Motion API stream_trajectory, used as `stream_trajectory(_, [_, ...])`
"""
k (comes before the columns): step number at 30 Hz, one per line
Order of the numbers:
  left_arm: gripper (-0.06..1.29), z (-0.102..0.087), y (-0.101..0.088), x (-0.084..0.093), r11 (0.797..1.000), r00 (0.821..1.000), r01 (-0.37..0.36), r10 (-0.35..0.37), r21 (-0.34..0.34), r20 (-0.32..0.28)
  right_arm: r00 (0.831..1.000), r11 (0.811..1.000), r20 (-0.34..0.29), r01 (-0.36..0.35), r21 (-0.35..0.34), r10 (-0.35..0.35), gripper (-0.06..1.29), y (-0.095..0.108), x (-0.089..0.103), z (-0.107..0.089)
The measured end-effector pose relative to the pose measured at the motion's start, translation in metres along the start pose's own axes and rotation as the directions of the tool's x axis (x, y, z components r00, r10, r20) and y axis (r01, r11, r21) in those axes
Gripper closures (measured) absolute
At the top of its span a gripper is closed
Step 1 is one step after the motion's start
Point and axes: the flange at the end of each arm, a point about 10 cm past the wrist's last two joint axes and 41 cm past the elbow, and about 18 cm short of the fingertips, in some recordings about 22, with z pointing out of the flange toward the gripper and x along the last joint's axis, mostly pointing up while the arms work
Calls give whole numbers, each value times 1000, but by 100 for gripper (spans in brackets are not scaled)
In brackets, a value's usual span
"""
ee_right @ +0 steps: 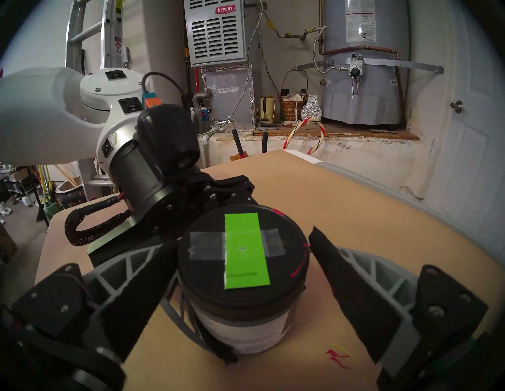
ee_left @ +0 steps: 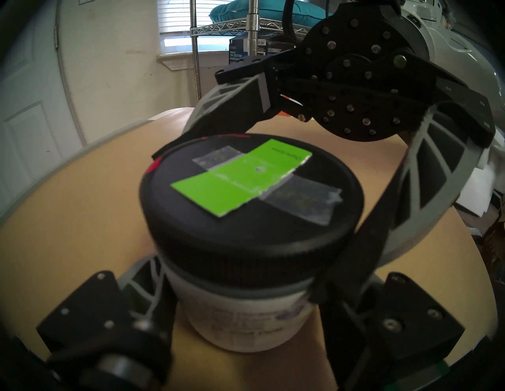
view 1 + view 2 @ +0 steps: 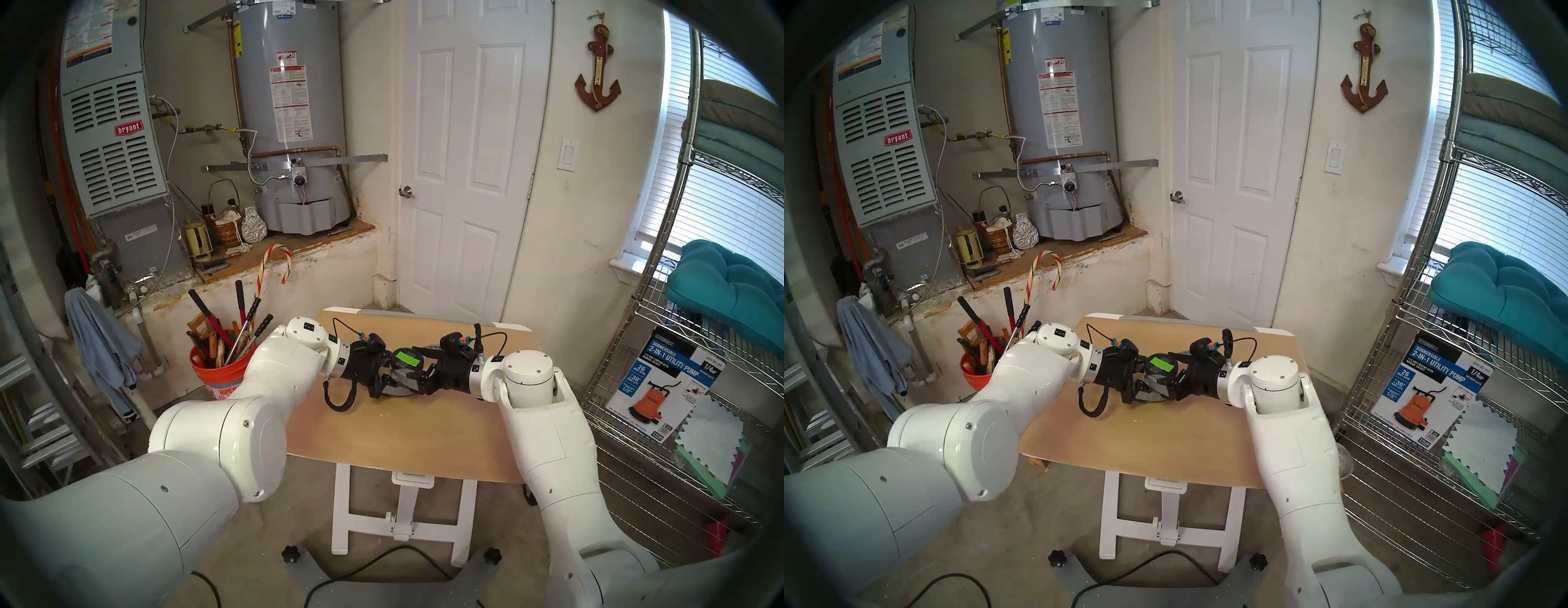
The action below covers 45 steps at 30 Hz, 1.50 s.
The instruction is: Open paint jar
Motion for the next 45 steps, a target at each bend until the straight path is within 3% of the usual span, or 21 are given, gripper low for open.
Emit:
stream_trajectory(36, [46, -1, 0, -2, 1000, 1000, 2, -2, -1, 3, 999, 999, -3, -33, 14, 33, 1, -6, 4, -2])
stream_trajectory(37, [46, -1, 0, -2, 1000, 1000, 2, -2, -1, 3, 999, 999, -3, -32, 14, 32, 3, -6, 4, -2])
stream_trajectory(41, [46, -2, 0, -2, 1000, 1000, 2, -2, 1, 3, 1000, 1000, -4, -24, 14, 24, 39, -5, 4, -2])
stream_trajectory(45, [46, -2, 0, -2, 1000, 1000, 2, -2, 3, 3, 1000, 1000, -4, -15, 17, 15, 43, -5, 4, -1])
